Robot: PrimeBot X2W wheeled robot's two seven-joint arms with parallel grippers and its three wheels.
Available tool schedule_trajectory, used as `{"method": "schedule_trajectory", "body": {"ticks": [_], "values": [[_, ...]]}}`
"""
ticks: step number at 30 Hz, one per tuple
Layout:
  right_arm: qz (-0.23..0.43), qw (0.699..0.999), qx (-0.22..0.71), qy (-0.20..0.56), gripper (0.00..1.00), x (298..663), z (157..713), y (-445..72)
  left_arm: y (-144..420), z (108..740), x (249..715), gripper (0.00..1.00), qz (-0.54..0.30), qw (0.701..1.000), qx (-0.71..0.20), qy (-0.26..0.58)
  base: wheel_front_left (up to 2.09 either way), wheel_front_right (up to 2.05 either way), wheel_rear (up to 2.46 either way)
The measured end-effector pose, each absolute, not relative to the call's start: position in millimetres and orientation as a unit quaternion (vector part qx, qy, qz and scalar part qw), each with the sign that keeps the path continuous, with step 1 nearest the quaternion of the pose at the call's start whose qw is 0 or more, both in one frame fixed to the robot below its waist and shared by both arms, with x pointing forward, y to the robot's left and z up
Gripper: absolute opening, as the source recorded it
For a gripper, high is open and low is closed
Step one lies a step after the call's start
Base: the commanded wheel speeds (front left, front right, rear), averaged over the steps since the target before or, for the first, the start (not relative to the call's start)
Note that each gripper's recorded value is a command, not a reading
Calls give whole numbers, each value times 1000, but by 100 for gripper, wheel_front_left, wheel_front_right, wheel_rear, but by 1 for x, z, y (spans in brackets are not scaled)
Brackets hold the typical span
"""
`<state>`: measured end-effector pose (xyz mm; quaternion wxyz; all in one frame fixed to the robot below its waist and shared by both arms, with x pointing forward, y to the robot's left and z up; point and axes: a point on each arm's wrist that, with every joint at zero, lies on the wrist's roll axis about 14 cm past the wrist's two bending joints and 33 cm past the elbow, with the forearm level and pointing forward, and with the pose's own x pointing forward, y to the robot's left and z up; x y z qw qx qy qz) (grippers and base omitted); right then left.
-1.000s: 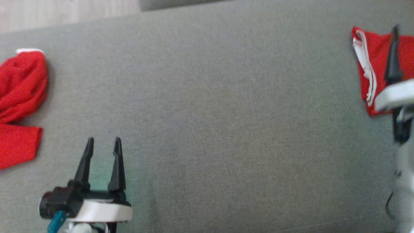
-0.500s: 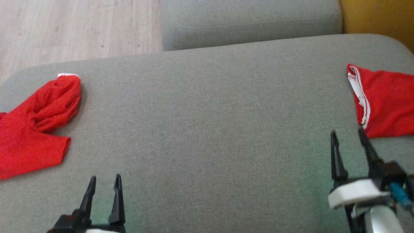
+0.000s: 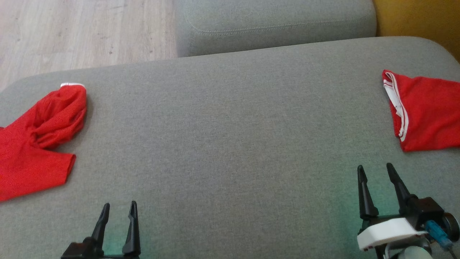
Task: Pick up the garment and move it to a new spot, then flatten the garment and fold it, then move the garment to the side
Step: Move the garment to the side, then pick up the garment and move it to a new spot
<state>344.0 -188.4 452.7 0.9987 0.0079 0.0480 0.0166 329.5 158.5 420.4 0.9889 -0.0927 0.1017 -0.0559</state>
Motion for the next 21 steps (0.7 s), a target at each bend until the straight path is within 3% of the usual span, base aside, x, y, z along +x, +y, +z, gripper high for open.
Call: {"method": "schedule_trajectory", "body": {"ticks": [14, 21], "values": [[32, 998, 8, 50, 100, 348, 452, -179, 162, 422, 331, 100, -51, 989, -93, 99, 0, 0, 0], [83, 995, 7, 51, 100, 357, 451, -147, 186, 435, 321, 100, -13, 993, -95, 74, 0, 0, 0]]}}
